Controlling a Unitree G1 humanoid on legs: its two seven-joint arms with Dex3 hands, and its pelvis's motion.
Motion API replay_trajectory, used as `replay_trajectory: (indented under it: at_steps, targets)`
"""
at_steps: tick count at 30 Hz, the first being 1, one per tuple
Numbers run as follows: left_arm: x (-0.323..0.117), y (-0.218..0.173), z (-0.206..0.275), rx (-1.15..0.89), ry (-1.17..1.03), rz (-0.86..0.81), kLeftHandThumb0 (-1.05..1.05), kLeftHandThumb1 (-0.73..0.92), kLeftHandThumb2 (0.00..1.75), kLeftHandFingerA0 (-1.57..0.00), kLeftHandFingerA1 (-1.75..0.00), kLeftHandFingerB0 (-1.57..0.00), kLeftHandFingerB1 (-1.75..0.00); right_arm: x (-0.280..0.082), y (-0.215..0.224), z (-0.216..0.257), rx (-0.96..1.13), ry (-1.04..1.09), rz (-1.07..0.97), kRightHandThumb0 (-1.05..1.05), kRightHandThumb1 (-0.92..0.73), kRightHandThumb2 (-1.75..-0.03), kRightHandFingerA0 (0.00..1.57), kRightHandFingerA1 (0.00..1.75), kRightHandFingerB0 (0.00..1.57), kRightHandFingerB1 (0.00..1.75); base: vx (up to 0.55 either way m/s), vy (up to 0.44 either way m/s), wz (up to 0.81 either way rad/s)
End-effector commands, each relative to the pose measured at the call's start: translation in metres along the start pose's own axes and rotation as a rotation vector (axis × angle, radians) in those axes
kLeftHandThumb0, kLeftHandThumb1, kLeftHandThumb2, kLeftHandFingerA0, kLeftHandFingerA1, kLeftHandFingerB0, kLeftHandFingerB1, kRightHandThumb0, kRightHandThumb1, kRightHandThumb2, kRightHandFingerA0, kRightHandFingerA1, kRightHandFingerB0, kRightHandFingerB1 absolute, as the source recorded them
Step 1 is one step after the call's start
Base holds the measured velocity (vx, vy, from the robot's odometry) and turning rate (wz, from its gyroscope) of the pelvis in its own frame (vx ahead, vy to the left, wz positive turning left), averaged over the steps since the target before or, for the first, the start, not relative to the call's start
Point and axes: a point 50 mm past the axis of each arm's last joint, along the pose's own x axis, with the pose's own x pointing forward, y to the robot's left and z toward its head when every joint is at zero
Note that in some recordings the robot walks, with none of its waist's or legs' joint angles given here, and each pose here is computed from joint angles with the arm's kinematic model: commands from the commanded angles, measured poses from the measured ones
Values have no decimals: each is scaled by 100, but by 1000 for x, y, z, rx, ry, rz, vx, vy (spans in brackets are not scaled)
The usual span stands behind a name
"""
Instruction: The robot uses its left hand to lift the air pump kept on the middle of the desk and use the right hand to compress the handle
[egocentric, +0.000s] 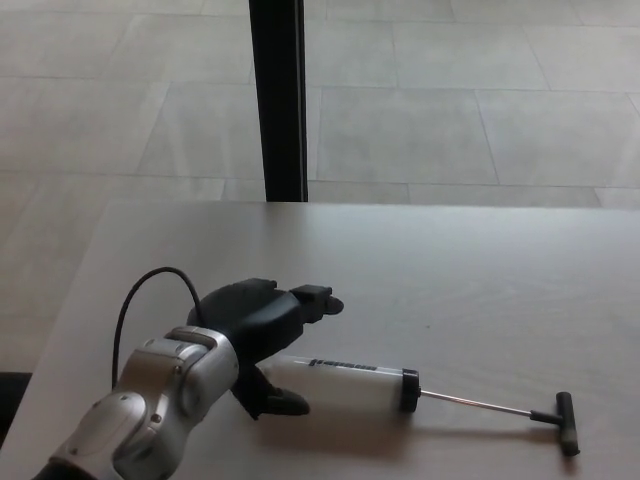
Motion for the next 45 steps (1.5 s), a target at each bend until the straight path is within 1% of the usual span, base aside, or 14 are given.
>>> replay_trajectory:
  at_steps: [1, 8, 9, 10, 15, 16, 17, 18, 19, 21, 26, 27, 30, 45]
  targets:
    - [4, -3, 0, -45, 48, -42, -84, 61, 59, -11, -54, -19, -34, 3, -1, 3, -21, 0, -1, -75, -83, -65, 28, 47, 46, 38, 0, 0, 0]
    - [6, -10, 7, -74, 46, -38, -81, 62, 59, -17, -53, -22, -34, 4, 0, 3, -13, 1, 5, -75, -83, -65, 29, 50, 47, 38, 0, 0, 0]
    - [7, -13, 9, -84, 35, -25, -80, 62, 59, -16, -55, -21, -36, 4, 0, 4, -8, -3, 7, -80, -68, -80, 26, 53, 43, 45, 0, 0, 0]
    - [7, -13, 10, -90, 29, -16, -79, 62, 59, -15, -55, -21, -36, 4, 0, 4, -7, -4, 7, -75, -83, -65, 29, 50, 47, 38, 0, 0, 0]
    - [8, -12, 12, -98, 28, 4, -79, 63, 59, -14, -55, -20, -36, 7, 2, 5, -21, -6, 11, -76, -83, -65, 29, 52, 47, 38, 0, 0, 0]
    - [8, -12, 12, -96, 27, 1, -79, 63, 59, -15, -57, -20, -36, 7, 2, 5, -23, -7, 10, -80, -71, -79, 28, 54, 44, 44, 0, 0, 0]
    - [7, -13, 12, -92, 26, -3, -79, 48, 91, -14, -58, -14, -47, 7, 3, 5, -28, -10, 11, -75, -84, -65, 29, 52, 47, 38, 0, 0, 0]
    - [7, -15, 11, -88, 32, -8, -82, 60, 60, -14, -58, -21, -38, 8, 3, 6, -29, -15, 15, -80, -70, -78, 27, 55, 43, 43, 0, 0, 0]
    - [5, -18, 7, -86, 43, -20, -81, 62, 59, -14, -59, -21, -37, 8, 3, 6, -28, -17, 16, -76, -83, -65, 28, 52, 47, 37, 0, 0, 0]
    - [4, -20, 4, -95, 62, -33, -79, 61, 59, -14, -58, -21, -37, 8, 3, 6, -23, -15, 7, -81, -68, -80, 26, 53, 43, 44, 0, 0, 0]
    - [0, -26, -3, -34, 122, -64, -76, 61, 59, -16, -58, -24, -36, 10, 3, 7, -28, -23, 6, -82, -70, -78, 26, 54, 42, 43, 0, 0, 0]
    - [-1, -28, -5, -14, 134, -68, -74, 61, 59, -19, -59, -27, -36, 11, 3, 8, -36, -23, 7, -77, -83, -65, 29, 52, 45, 36, 0, 0, 0]
    - [-3, -33, -7, 39, 169, -81, -72, 59, 59, -18, -58, -27, -37, 11, 5, 9, -52, -28, 7, -80, -70, -76, 27, 53, 42, 42, 0, 0, 0]
    - [5, -32, 6, 33, 183, -29, -63, 62, 58, -26, -59, -31, -37, 19, 7, 14, -49, -58, -10, -61, -80, -64, 32, 56, 48, 37, 0, 0, 0]
